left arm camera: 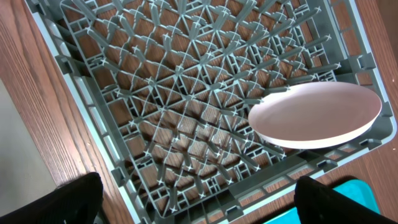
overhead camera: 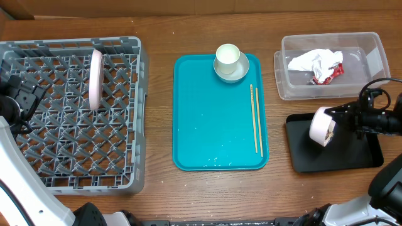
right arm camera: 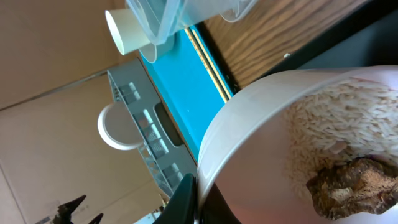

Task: Sort waste into correct bins and load items into the dishwasher
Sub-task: 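Tilt the bowl with the right gripper to pour rice onto the black tray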

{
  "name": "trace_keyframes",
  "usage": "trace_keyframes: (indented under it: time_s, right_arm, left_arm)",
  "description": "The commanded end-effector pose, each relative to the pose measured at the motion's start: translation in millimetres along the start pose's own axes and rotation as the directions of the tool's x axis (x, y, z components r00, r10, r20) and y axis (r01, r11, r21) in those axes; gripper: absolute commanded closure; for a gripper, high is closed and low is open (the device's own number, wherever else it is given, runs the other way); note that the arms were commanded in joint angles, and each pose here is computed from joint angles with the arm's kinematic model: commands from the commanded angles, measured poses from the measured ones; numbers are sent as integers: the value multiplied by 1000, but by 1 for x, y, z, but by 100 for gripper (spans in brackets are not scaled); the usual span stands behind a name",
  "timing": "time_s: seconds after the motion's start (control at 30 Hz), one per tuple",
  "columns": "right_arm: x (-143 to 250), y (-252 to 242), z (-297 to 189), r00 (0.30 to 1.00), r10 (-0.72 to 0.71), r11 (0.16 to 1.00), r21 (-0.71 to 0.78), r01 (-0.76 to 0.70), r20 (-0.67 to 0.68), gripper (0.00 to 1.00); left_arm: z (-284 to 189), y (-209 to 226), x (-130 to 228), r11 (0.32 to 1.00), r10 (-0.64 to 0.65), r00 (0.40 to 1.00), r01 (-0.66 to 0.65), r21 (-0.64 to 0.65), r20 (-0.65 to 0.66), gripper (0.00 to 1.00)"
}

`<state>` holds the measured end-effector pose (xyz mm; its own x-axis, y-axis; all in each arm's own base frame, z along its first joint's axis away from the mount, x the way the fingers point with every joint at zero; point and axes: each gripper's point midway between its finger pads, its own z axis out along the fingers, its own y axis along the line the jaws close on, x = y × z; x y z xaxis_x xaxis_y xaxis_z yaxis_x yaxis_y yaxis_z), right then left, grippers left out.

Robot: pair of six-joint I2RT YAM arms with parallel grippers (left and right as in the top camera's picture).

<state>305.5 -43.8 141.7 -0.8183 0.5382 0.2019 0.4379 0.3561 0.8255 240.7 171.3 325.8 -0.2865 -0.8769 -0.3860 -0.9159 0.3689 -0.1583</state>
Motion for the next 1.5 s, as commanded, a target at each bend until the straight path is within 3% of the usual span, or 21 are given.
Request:
trace_keyframes:
  time_s: [0.0,0.17,0.33,0.47,0.57,0.7,0.8,0.97,1.1,1.2,1.33,1.47]
  right_arm:
    - [-9,7,-3,999,-38,998,-55,39,37,96]
    - [-11,7,-9,999,-9,997,-82,13,53,96]
    - [-21,5,-10,992,-89,993,-63,95,89,96]
    - [-19,9,-11,996,-34,995,-94,42,82,96]
    - [-25,8,-12,990,-92,991,-85,101,106,96]
    - [-21,6,-12,996,17,997,-81,-10,83,96]
    - [-20,7,-12,995,-48,995,-87,56,86,96]
    - [-29,-8,-14,993,33,999,-11,-32,111,96]
    - [-38,-12,-14,988,-64,998,24,61,140,96]
    - [-32,-9,-13,992,26,1000,-5,-26,121,96]
    - [-35,3,-13,987,-91,994,-53,99,133,96]
    - [-26,8,-13,995,38,995,-101,-28,97,96]
  left_arm:
    - [-1,-1,-3,1000,8,1000,-8,6,8,0]
    - [-1,-1,-3,1000,8,1000,-8,6,8,0]
    - [-1,-1,-3,1000,8,1000,-8,6,8,0]
    - [-1,-1,-3,1000,8,1000,-8,6,8,0]
    - [-1,-1,-3,1000,8,1000,-8,6,8,0]
    - [-1,-1,-3,1000,8,1000,-8,6,8,0]
    - [-1,-1,-3,1000,7,1000,-7,6,8,0]
    - [-1,-1,-3,1000,8,1000,-8,6,8,0]
    - [-1,-1,-3,1000,8,1000,-8,6,8,0]
    - [-1,-1,-3,1000,8,1000,-8,6,9,0]
    - [-1,-1,-3,1000,8,1000,-8,6,8,0]
    - [-1,-1,-3,1000,8,1000,-8,6,8,0]
